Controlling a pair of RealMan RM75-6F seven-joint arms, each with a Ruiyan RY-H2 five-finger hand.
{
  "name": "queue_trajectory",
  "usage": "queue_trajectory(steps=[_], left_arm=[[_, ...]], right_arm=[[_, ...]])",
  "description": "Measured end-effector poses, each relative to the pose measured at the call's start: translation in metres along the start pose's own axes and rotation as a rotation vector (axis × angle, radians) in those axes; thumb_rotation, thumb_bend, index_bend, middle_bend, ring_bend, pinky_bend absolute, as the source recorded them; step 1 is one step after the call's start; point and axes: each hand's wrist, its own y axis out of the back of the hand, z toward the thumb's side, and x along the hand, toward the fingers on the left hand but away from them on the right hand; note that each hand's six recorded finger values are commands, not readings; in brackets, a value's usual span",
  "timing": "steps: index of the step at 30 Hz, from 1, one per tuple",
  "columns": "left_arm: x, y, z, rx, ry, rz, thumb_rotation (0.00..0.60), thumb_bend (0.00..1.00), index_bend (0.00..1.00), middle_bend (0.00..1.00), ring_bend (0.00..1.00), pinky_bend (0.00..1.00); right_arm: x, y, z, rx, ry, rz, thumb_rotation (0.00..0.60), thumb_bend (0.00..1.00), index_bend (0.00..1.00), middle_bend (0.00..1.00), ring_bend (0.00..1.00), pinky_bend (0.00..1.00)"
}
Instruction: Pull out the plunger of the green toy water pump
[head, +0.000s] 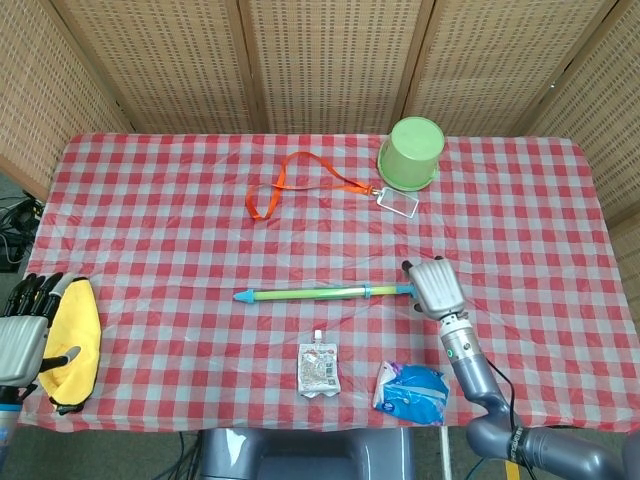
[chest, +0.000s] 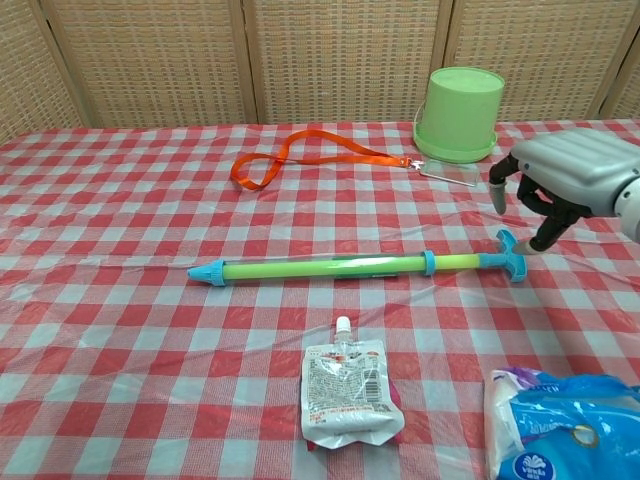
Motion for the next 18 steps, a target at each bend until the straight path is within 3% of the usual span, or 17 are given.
queue_trajectory(steps=[12,18], left_arm=[[0.002,-0.003,0.0,0.004,0.004,-0.013,0.6,0.07,0.0,0.0,0.0,0.0],[0.003,-0.004,-0.001,0.008,0.006,-0.016,0.6,0.07,0.0,0.0,0.0,0.0]], right_arm=[[-0.016,-0.007,0.021,0.007,0.01,0.043,0.6,0.5,0.52,0.98,0.9,0.65],[-0.018,-0.014,0.022,0.022,0.005,0.081,0.6,0.5,0.49,0.98,0.9,0.65]])
